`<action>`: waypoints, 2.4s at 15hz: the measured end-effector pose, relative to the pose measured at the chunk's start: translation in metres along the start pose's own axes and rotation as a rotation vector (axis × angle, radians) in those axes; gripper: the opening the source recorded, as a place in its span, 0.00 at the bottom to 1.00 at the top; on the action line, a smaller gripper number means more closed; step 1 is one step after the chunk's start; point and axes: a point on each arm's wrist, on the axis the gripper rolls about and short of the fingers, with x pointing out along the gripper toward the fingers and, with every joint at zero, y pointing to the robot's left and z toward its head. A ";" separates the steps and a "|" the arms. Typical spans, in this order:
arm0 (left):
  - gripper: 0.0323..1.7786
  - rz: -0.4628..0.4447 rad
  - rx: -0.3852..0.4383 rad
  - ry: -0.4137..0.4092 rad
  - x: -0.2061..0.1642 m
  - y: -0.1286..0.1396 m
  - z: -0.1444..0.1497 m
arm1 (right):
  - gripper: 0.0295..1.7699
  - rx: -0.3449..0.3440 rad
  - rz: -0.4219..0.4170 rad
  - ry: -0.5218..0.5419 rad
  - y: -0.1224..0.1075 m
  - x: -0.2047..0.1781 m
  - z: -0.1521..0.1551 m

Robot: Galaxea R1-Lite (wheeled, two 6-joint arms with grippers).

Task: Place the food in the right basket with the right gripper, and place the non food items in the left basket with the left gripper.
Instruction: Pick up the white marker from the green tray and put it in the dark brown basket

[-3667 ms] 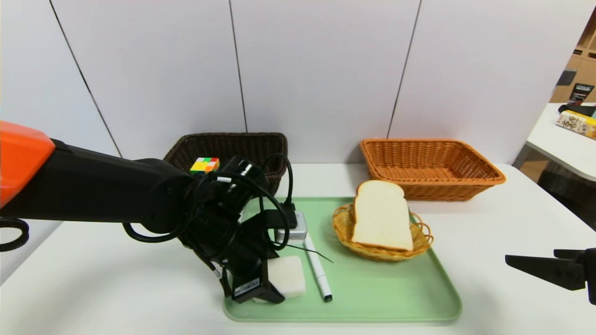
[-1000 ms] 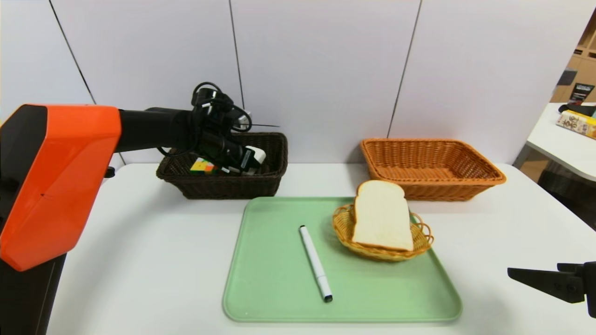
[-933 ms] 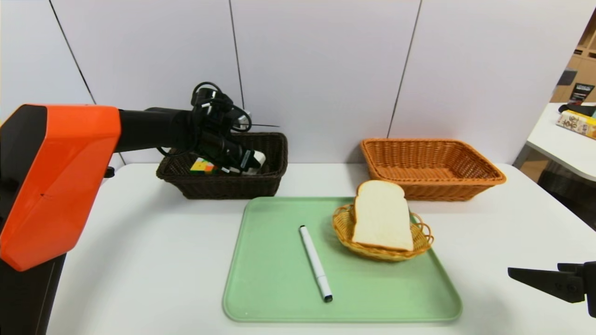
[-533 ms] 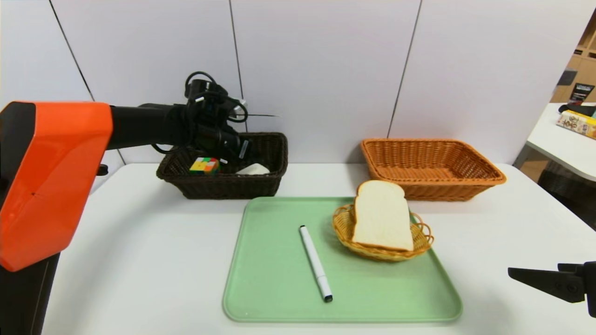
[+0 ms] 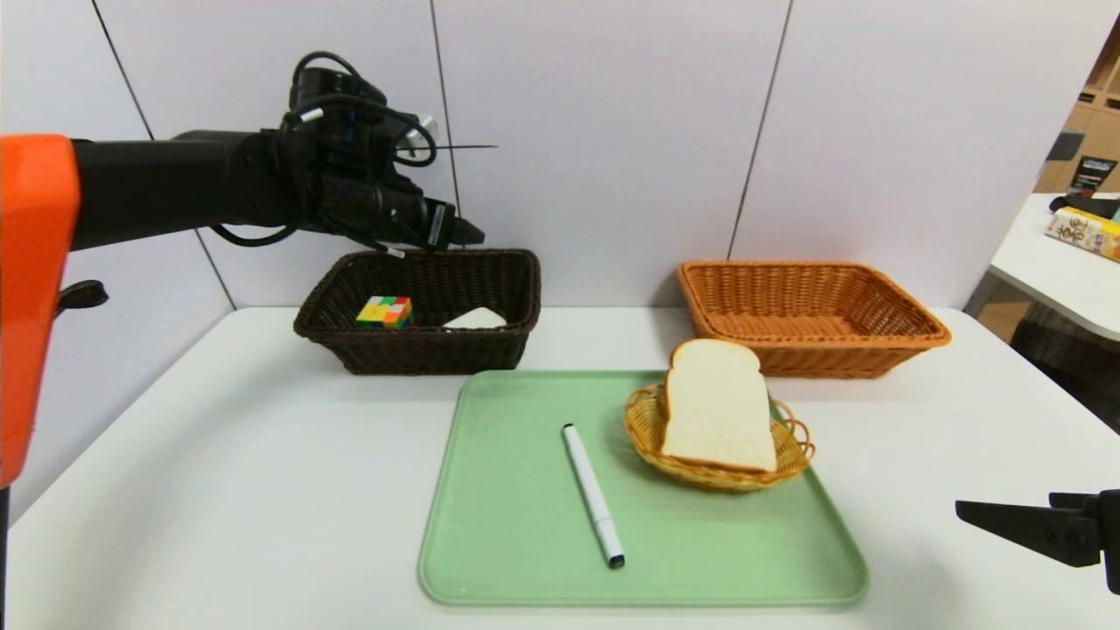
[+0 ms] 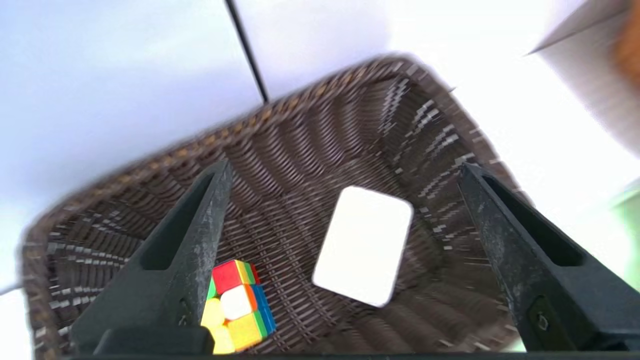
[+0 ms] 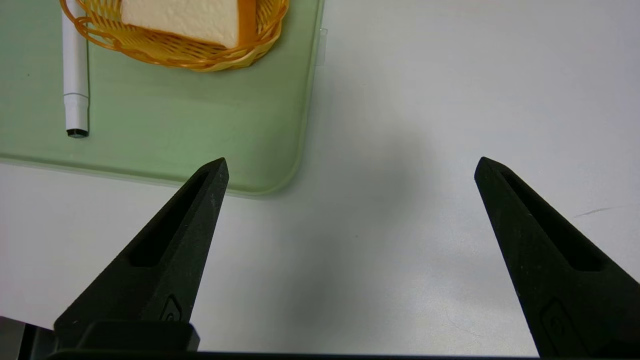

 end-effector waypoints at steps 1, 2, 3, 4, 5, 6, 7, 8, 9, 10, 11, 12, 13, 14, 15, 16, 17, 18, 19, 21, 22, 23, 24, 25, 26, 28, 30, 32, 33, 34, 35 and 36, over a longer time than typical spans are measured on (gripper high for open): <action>0.91 -0.016 -0.008 0.002 -0.010 -0.009 0.005 | 0.96 0.000 0.000 0.000 0.000 0.000 0.000; 0.91 -0.031 -0.023 0.015 -0.018 -0.019 0.008 | 0.96 -0.003 0.001 -0.009 0.000 0.000 0.001; 0.92 -0.041 -0.043 0.030 -0.027 -0.031 0.011 | 0.96 -0.006 0.001 -0.026 0.000 0.000 0.003; 0.92 -0.038 -0.063 0.042 -0.033 -0.043 0.013 | 0.96 -0.009 0.002 -0.041 0.000 0.001 0.004; 0.93 -0.029 -0.082 0.058 -0.039 -0.058 0.015 | 0.96 -0.011 0.003 -0.049 0.000 0.001 0.005; 0.93 -0.012 -0.102 0.074 -0.044 -0.074 0.016 | 0.96 -0.010 0.002 -0.046 0.000 0.002 0.004; 0.93 0.013 -0.128 0.092 -0.050 -0.090 0.016 | 0.96 -0.009 0.002 -0.046 0.000 0.002 0.004; 0.94 0.038 -0.158 0.112 -0.055 -0.105 0.015 | 0.96 -0.008 0.002 -0.045 0.000 0.002 0.004; 0.94 0.067 -0.189 0.138 -0.061 -0.119 0.012 | 0.96 -0.008 0.002 -0.045 0.000 0.002 0.004; 0.94 0.094 -0.213 0.154 -0.065 -0.130 0.010 | 0.96 -0.009 0.002 -0.046 0.000 0.002 0.004; 0.94 0.118 -0.238 0.169 -0.068 -0.140 0.008 | 0.96 -0.008 0.001 -0.046 0.000 0.002 0.004; 0.94 0.143 -0.267 0.187 -0.071 -0.151 0.004 | 0.96 -0.008 0.001 -0.045 0.000 0.002 0.004; 0.94 0.163 -0.294 0.210 -0.073 -0.160 0.000 | 0.96 -0.008 0.001 -0.044 0.000 0.002 0.004; 0.94 0.177 -0.322 0.233 -0.075 -0.167 -0.004 | 0.96 -0.008 0.001 -0.043 0.000 0.002 0.003; 0.94 0.177 -0.348 0.261 -0.076 -0.175 -0.009 | 0.96 -0.008 0.001 -0.044 0.000 0.002 0.003; 0.95 0.174 -0.363 0.285 -0.076 -0.183 -0.013 | 0.96 -0.008 0.001 -0.043 0.000 0.002 0.003; 0.95 0.177 -0.371 0.311 -0.074 -0.190 -0.019 | 0.96 -0.007 0.002 -0.041 0.000 0.002 0.002; 0.95 0.179 -0.375 0.334 -0.071 -0.195 -0.024 | 0.96 -0.006 0.001 -0.042 0.000 0.002 0.002; 0.95 0.185 -0.376 0.351 -0.066 -0.199 -0.028 | 0.96 -0.007 0.000 -0.043 0.000 0.002 0.002; 0.95 0.193 -0.368 0.382 -0.056 -0.208 -0.038 | 0.96 -0.005 -0.001 -0.047 0.000 0.001 0.002; 0.95 0.193 -0.355 0.399 -0.053 -0.214 -0.042 | 0.96 0.001 -0.004 -0.049 0.000 0.000 0.002; 0.95 0.197 -0.338 0.421 -0.050 -0.218 -0.048 | 0.96 0.009 -0.008 -0.051 -0.001 0.000 0.002; 0.95 0.204 -0.321 0.443 -0.047 -0.223 -0.053 | 0.96 0.012 -0.010 -0.053 -0.001 0.000 0.002; 0.95 0.216 -0.311 0.462 -0.044 -0.228 -0.059 | 0.96 0.015 -0.012 -0.054 -0.002 0.000 0.002; 0.95 0.225 -0.306 0.480 -0.041 -0.233 -0.066 | 0.96 0.018 -0.016 -0.057 -0.002 -0.001 0.002; 0.95 0.234 -0.302 0.510 -0.035 -0.241 -0.077 | 0.96 0.024 -0.020 -0.057 -0.003 -0.001 0.001; 0.95 0.246 -0.303 0.533 -0.027 -0.246 -0.086 | 0.96 0.027 -0.023 -0.056 -0.004 -0.001 0.001; 0.95 0.246 -0.298 0.549 -0.023 -0.250 -0.092 | 0.96 0.027 -0.024 -0.055 -0.004 -0.001 0.000; 0.95 0.248 -0.298 0.556 -0.020 -0.252 -0.094 | 0.96 0.027 -0.025 -0.055 -0.004 -0.001 0.000; 0.95 0.250 -0.306 0.562 -0.019 -0.252 -0.096 | 0.96 0.027 -0.025 -0.055 -0.004 -0.001 0.000; 0.95 0.253 -0.314 0.566 -0.017 -0.253 -0.097 | 0.96 0.028 -0.025 -0.055 -0.004 -0.001 0.000; 0.95 0.257 -0.315 0.572 -0.015 -0.253 -0.100 | 0.96 0.028 -0.025 -0.055 -0.004 0.000 0.000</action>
